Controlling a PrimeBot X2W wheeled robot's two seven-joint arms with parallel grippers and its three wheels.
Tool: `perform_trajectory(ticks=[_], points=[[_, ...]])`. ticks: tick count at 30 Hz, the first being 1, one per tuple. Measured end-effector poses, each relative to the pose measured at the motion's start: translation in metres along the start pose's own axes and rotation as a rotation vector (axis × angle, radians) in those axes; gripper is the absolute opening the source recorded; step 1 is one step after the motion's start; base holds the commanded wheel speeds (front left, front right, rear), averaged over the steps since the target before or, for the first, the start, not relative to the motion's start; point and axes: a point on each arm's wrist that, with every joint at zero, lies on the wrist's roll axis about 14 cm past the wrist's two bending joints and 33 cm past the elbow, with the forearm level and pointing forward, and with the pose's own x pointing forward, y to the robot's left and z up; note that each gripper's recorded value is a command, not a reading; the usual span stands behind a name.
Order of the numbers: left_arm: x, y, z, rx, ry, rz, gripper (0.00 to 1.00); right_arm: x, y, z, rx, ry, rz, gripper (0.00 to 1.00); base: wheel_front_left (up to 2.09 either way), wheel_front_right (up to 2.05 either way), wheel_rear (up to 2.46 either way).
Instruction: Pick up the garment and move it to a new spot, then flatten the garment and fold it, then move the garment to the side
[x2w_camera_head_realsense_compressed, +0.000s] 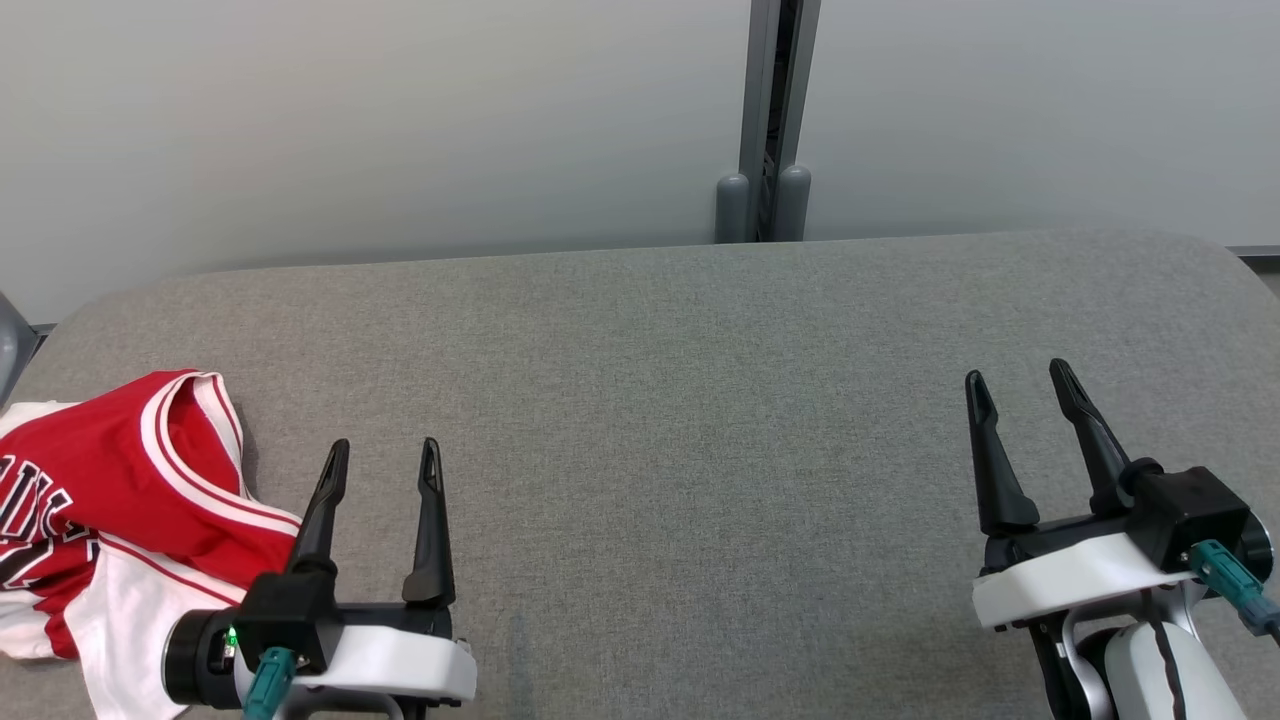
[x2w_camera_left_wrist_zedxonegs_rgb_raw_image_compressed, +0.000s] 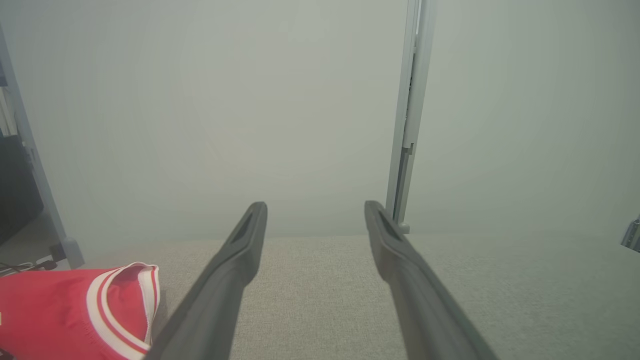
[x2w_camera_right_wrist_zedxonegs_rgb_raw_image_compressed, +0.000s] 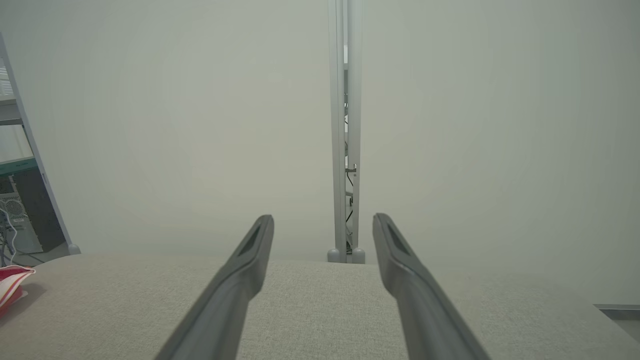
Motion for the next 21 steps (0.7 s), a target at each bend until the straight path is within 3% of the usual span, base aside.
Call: perform_trajectory(ticks=[21], points=[[-0.005, -0.0077, 0.005, 0.112, -0.052, -0.039, 1.0, 0.0017, 0.0087, -0.0044, -0.102, -0.003, 0.044, 1.0, 0.0, 0.0, 0.0]])
